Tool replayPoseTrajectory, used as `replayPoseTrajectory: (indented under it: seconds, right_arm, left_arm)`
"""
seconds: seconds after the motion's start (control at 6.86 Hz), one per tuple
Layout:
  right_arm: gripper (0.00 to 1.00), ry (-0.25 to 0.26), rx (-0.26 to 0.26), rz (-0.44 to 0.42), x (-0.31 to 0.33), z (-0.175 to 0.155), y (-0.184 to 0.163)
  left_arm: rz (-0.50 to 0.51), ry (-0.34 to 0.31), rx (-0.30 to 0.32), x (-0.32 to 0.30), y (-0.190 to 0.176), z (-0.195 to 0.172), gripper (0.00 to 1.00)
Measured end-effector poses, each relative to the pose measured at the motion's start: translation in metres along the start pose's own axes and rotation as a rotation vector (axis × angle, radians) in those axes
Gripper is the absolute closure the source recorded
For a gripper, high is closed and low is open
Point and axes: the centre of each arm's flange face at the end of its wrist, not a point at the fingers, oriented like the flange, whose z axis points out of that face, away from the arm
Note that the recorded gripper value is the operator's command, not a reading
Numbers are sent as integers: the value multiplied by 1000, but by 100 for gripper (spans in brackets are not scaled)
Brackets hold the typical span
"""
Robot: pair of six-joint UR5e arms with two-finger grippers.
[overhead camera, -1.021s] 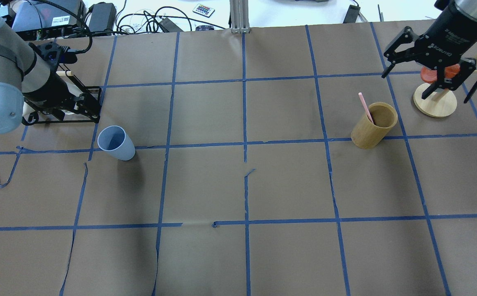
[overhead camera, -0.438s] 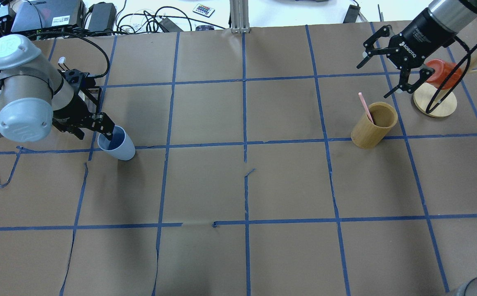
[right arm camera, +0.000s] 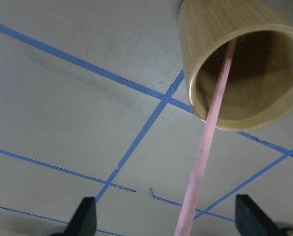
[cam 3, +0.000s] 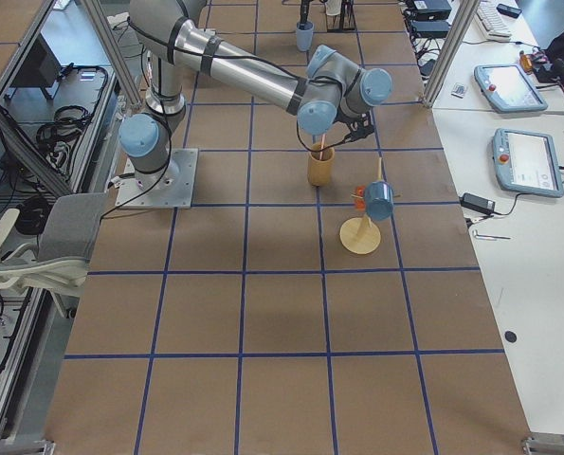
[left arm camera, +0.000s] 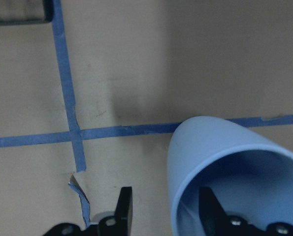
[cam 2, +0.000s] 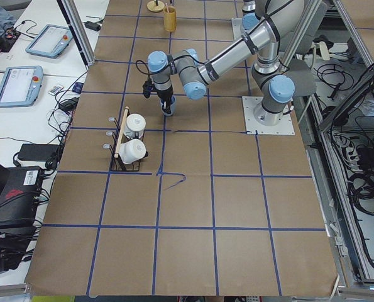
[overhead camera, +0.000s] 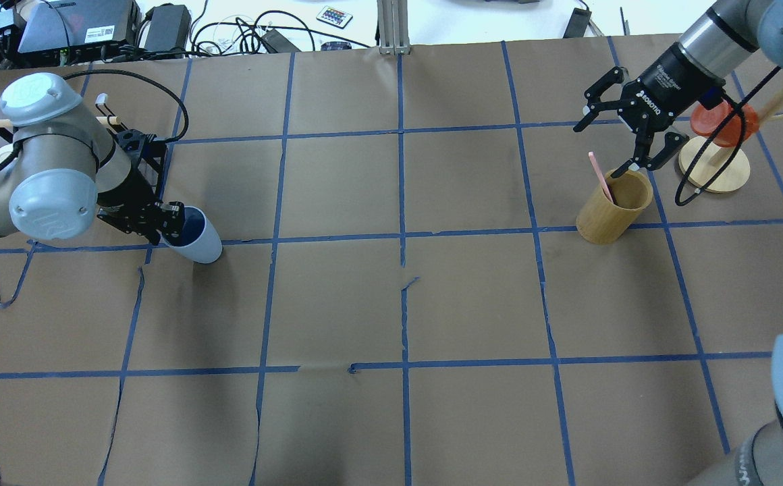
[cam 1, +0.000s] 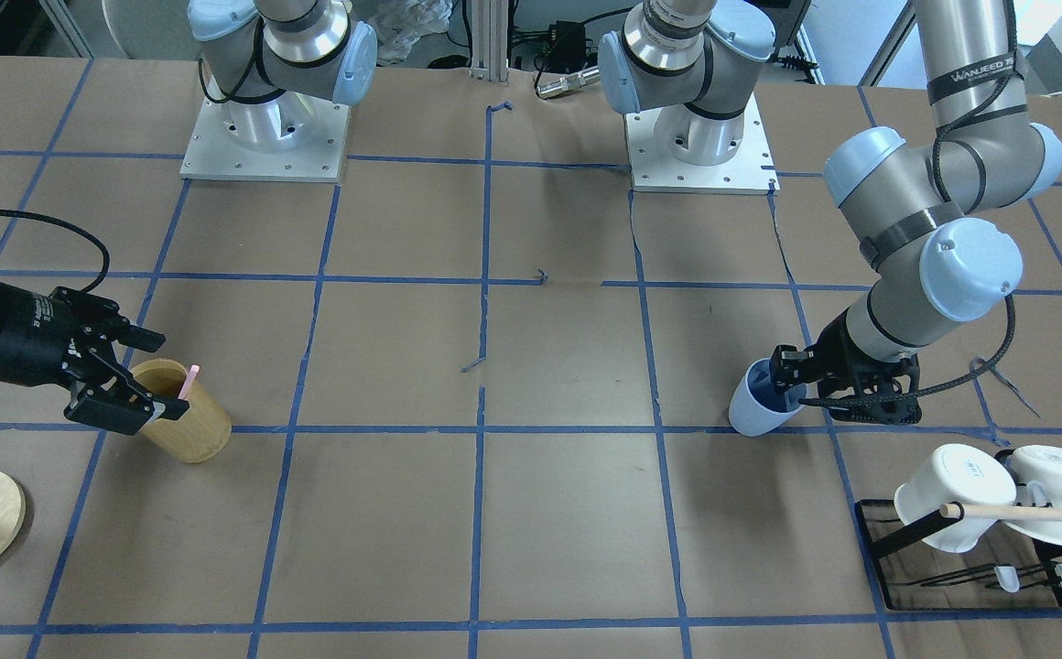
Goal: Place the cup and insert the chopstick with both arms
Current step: 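Slide the blue cup centerward with the left gripper while the right grasps the pink chopstick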
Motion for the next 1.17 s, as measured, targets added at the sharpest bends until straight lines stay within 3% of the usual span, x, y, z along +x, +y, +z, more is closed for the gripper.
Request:
replayPoseTrajectory:
  seconds: [0.15,0.29,0.58,1.17]
  right_arm:
    - [30,-3,-23,27,-1,7,-3]
    - [43,2,-40,45,1,13,-5]
    - [45,16,-63,63,7,23,-5]
    - [55,23,-60,70,10,20,0]
  left_arm:
    - [-12,-3,14,2,-2,-7,100]
    - [-23,-3,26,3,-4,-13,100]
    - [-47,-7,56,25,-3,-35,100]
    - [-234,-8,89,243,7,-65,100]
